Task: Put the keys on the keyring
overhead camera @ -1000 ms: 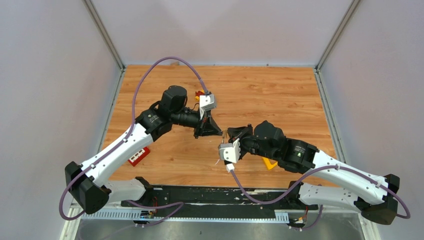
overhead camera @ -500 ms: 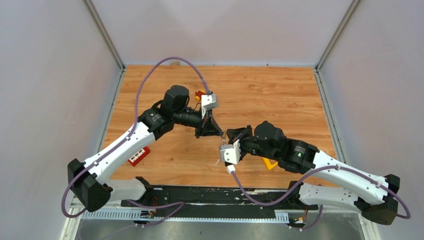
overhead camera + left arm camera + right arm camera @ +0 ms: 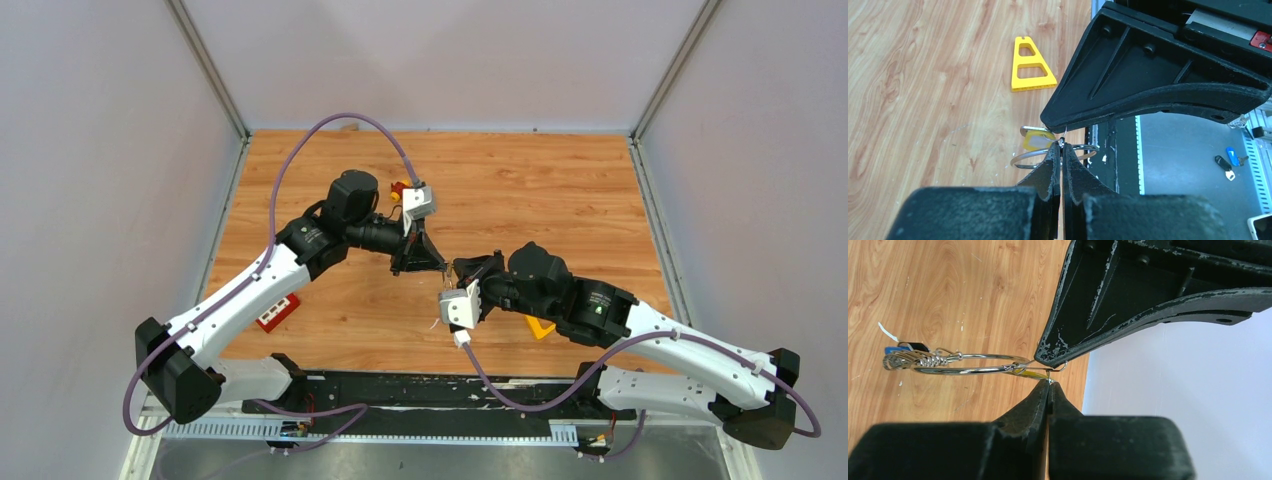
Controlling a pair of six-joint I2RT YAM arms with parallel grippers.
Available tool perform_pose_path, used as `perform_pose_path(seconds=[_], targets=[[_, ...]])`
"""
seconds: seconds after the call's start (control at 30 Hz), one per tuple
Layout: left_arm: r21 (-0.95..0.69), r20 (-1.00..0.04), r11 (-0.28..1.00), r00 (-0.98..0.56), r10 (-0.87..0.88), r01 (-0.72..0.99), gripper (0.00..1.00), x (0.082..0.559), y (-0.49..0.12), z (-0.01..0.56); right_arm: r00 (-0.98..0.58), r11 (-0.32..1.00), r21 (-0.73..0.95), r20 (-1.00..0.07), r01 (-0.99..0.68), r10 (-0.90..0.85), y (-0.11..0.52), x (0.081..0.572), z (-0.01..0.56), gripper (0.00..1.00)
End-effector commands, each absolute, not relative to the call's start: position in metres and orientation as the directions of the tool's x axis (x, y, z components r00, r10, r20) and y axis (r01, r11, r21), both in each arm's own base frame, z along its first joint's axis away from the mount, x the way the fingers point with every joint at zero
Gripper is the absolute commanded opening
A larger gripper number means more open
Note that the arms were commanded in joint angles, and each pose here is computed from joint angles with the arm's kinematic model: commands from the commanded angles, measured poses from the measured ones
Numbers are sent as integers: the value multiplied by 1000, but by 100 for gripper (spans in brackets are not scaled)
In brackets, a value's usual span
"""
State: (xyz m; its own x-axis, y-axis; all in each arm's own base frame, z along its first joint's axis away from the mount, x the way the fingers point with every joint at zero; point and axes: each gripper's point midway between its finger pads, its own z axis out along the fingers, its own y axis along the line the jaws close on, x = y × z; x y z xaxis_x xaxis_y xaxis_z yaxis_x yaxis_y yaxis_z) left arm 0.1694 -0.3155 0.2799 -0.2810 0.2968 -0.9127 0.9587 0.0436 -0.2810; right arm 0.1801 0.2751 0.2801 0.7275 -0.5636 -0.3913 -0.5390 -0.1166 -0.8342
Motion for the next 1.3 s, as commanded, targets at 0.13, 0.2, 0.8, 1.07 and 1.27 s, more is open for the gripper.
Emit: perform_pose_path(seconds=[0.13,0.2,0.8,1.07,1.27], targets=[[-249,-939,29,-248,238,968,0,170,-317,302,738,-102,-841,-401,-532,-543,278,177,286,0],[-248,-939,33,-248,238,968,0,170,-317,301,739,-102,-841,-400,-531,-542,278,177,287,0],[-252,-938,57,-258,232,966,0,174,-316,301,739,-108,-840,-397,-531,-544,277,177,286,0],[-264,-931,77,-275,239,961,0,179,-317,297,738,-104,-840,-400,-532,-543,277,177,286,0],[-276,-927,77,-286,243,958,0,179,-318,295,737,-106,-839,-401,-534,-544,278,177,286,0]])
